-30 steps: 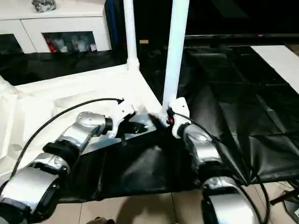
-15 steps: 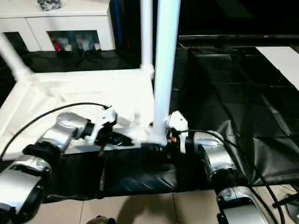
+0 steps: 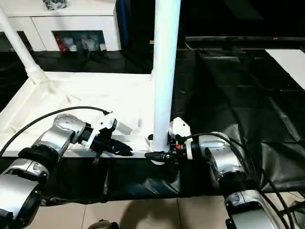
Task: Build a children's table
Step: Rotate leg to tighten
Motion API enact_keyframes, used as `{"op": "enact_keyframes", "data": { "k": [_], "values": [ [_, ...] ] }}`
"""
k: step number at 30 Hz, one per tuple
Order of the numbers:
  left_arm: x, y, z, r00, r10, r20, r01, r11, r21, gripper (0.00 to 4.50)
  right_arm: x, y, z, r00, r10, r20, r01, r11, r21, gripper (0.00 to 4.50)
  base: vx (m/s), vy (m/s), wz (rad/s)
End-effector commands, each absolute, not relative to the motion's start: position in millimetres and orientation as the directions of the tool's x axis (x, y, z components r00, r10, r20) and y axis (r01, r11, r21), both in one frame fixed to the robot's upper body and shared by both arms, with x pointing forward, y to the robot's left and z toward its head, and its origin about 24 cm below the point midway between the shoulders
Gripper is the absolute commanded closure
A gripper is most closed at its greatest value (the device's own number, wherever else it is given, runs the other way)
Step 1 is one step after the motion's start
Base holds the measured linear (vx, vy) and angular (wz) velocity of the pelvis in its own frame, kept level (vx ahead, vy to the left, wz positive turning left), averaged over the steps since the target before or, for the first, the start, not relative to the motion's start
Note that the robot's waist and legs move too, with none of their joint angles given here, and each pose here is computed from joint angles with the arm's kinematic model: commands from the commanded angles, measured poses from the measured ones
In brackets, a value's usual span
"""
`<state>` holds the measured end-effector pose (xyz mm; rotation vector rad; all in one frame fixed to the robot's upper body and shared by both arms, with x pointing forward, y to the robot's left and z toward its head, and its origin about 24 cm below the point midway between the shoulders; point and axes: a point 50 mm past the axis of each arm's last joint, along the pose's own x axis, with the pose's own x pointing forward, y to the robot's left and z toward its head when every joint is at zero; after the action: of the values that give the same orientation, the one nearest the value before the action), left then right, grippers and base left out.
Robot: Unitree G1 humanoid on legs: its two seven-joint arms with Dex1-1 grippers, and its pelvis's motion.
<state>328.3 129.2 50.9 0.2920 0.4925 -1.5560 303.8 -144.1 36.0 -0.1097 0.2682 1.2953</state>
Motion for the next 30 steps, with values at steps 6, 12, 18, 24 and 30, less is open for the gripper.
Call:
{"op": "enact_keyframes", "data": {
  "k": [6,12,18,24,30],
  "values": [
    [345,91,57,0.160,-0.879,-0.450,0.980,0.195,-0.033,4.50,322.6,-128.1,11,0.634,0.707,-0.312,-0.708,0.693,0.133,1.75,0.000,0.000,0.00],
    [351,59,54,0.332,-0.842,-0.426,0.929,0.371,-0.009,4.50,334.5,-105.7,6,0.784,0.526,-0.329,-0.513,0.848,0.135,1.75,0.000,0.000,0.00],
    [348,45,55,0.343,-0.860,-0.378,0.929,0.370,0.001,4.50,337.1,-96.1,15,0.799,0.550,-0.244,-0.535,0.835,0.133,1.05,0.000,0.000,0.00],
    [347,53,57,0.310,-0.873,-0.377,0.946,0.322,0.032,4.50,337.1,-107.2,19,0.778,0.593,-0.208,-0.586,0.804,0.101,0.63,0.000,0.000,0.00],
    [344,77,57,0.214,-0.887,-0.408,0.975,0.216,0.043,4.50,328.2,-123.5,23,0.631,0.745,-0.215,-0.756,0.653,0.044,0.39,0.000,0.000,0.00]
  ]
}}
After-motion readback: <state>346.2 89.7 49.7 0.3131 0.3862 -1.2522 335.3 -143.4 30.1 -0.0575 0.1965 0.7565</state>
